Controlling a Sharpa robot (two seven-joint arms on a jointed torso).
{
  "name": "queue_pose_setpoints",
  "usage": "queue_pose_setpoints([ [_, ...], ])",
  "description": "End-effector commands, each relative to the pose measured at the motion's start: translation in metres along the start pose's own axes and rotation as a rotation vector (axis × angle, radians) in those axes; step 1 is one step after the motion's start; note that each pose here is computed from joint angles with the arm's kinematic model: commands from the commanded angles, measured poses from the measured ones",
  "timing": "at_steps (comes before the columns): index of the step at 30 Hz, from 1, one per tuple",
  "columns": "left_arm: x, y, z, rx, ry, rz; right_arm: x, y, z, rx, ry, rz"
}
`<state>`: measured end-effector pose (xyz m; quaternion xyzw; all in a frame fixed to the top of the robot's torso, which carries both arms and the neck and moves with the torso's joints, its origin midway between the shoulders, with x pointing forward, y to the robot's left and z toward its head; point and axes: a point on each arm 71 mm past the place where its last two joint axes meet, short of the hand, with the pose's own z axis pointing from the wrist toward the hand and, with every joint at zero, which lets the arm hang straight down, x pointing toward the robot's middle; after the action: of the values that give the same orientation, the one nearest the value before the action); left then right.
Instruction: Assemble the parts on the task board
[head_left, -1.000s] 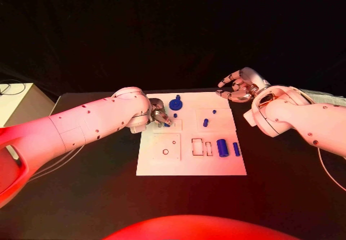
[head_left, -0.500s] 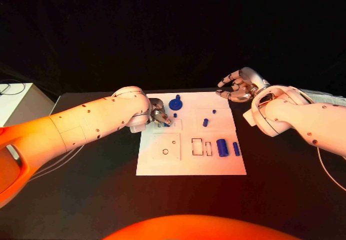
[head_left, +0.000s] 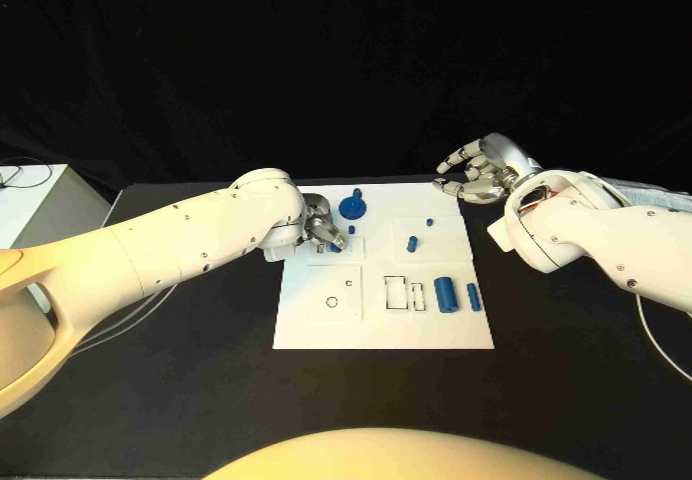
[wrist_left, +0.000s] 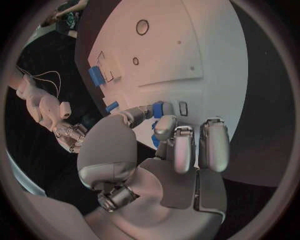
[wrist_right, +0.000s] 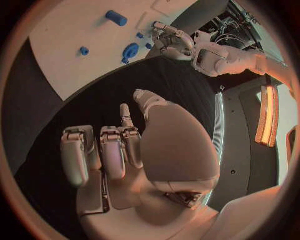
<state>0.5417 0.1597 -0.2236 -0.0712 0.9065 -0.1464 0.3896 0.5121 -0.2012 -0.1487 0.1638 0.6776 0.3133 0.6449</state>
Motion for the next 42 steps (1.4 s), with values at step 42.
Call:
queue_pose_setpoints([
  [42, 0.0104, 0.0042, 0.0092, -0.039, 0.080, 0.039, 0.0008, 0.0019, -0.0017, -0.014, 0.007, -0.005],
])
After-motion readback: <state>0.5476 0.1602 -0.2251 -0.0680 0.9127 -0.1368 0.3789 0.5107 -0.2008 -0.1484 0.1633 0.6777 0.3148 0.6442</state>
